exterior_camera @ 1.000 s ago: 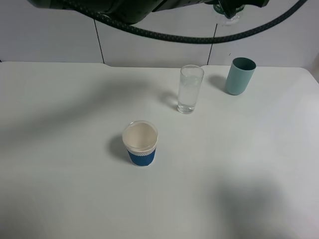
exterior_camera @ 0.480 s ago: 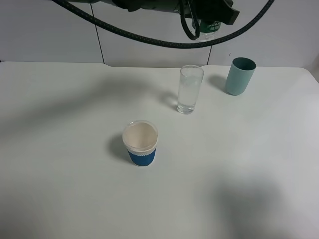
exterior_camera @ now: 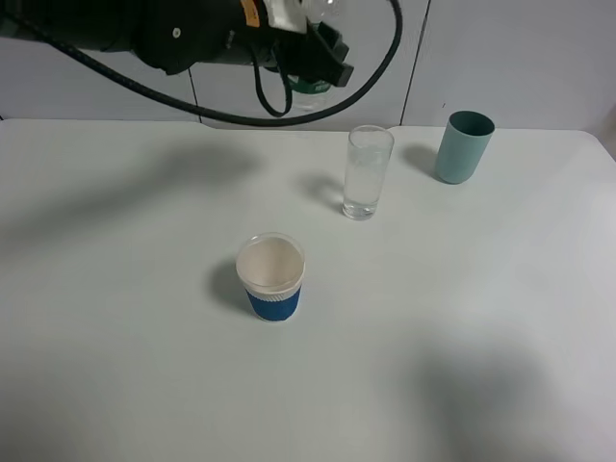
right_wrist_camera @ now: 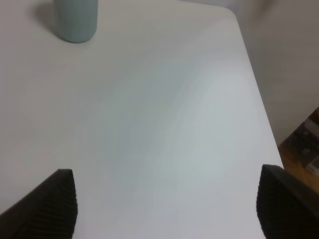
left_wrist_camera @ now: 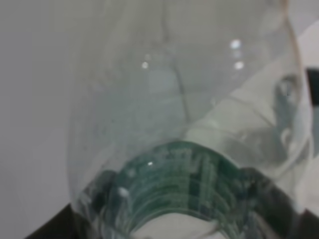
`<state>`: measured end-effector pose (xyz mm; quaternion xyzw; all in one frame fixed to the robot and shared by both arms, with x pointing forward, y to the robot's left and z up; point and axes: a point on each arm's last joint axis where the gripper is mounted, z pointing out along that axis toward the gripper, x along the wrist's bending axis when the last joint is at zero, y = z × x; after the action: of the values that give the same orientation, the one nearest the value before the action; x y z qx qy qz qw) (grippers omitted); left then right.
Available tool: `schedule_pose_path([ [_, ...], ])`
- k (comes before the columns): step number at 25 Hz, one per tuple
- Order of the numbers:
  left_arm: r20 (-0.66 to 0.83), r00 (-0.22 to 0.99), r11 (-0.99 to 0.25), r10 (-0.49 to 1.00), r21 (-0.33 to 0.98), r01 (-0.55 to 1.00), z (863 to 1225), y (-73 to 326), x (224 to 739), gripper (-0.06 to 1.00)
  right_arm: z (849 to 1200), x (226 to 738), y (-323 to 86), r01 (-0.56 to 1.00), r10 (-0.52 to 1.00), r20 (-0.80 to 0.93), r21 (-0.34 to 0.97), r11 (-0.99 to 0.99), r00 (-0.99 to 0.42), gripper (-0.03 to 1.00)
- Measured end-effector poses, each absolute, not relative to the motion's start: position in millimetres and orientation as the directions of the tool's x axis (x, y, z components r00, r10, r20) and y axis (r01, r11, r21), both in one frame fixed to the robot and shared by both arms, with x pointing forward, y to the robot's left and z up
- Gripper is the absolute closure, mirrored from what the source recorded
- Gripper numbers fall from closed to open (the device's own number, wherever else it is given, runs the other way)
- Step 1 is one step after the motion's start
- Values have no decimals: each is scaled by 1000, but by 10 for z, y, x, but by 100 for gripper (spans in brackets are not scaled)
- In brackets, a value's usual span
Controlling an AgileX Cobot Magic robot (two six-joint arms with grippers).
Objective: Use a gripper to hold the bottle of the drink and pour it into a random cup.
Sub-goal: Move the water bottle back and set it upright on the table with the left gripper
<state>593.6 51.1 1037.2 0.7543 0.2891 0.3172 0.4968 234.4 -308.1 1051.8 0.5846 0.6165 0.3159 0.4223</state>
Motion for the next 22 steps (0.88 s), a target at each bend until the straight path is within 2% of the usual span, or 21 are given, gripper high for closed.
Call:
schedule_pose_path([
  [12,156,547,-263,822,957,123,9703,1219,5823,44,10518,2344,-3081,454,988,-151,883,117,40,23],
  [22,33,452,-173,892,946,274,9352,1678,5680,44,10518,2344,-3081,454,988,-151,883,117,40,23],
])
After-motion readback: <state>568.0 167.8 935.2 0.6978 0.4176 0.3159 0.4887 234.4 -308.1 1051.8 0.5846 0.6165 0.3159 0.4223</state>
